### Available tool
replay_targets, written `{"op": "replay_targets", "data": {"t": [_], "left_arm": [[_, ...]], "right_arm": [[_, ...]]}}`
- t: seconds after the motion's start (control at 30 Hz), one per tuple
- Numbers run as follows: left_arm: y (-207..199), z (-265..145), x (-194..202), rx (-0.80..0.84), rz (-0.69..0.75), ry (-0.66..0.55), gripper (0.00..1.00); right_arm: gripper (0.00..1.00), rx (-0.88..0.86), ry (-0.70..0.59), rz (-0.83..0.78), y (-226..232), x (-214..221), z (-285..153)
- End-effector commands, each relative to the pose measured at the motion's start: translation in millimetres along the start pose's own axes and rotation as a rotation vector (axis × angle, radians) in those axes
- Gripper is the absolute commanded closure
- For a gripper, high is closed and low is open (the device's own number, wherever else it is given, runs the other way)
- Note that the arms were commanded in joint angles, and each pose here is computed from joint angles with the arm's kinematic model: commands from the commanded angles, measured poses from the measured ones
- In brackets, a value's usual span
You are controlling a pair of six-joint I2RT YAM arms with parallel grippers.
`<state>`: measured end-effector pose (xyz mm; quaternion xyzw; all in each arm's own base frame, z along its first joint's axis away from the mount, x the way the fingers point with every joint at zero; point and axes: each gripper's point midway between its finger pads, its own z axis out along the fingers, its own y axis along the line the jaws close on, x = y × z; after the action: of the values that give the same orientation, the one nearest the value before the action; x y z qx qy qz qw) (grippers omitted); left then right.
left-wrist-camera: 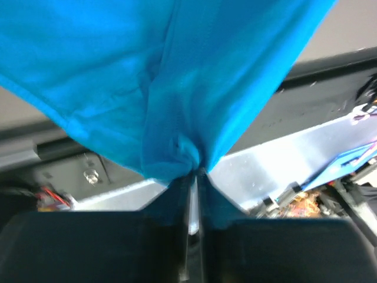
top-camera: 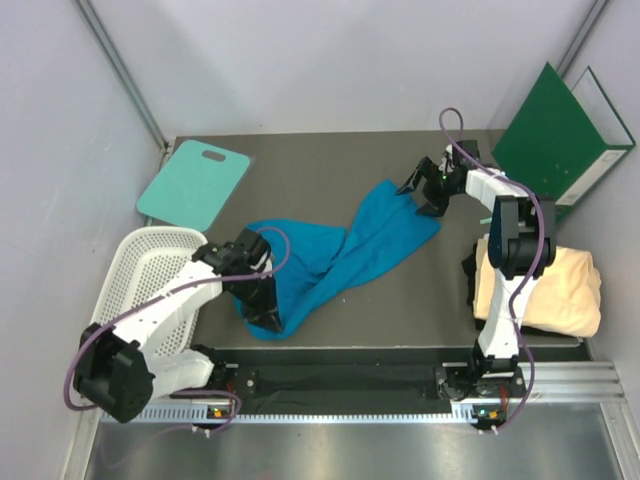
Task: Fold and stack the t-shirts
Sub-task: Flatten out the tshirt
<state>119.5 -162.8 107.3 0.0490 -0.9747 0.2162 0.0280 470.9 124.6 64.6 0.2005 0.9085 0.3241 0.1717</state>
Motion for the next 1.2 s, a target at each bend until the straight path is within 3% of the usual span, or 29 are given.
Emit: {"op": "replay_targets", "data": {"t": [0.0, 0.1, 0.17, 0.27, 0.63, 1.0, 1.17], "left_arm": [[-2, 4, 26, -0.003, -0.074, 0.03, 0.43], [-12, -21, -5, -0.013, -0.025, -0.162, 0.01], [-29, -30, -38, 0.029, 0.003, -0.306, 0.01], [-56, -26, -77, 0.096, 0.012, -0.389, 0.01], [-90, 48, -168, 0.024, 0.05, -0.285, 0.02], [-103, 35, -230, 0.072, 0.051, -0.379, 0.08], [-83, 24, -262, -0.077, 0.097, -0.412, 0.04]], "right_arm": [[0.12, -0.103, -0.028, -0.031, 26, -13, -16], [0.12, -0.11, -0.032, -0.048, 28, -11, -22], [0.11, -0.111, -0.029, -0.05, 27, -8, -25], [0.11, -0.11, -0.023, -0.057, 24, -3, -28], [0.1, -0.087, 0.006, -0.077, 14, 16, -36], [0.09, -0.067, 0.001, -0.064, -4, 19, -47], [0.09, -0.061, 0.014, -0.057, -9, 22, -45]]}}
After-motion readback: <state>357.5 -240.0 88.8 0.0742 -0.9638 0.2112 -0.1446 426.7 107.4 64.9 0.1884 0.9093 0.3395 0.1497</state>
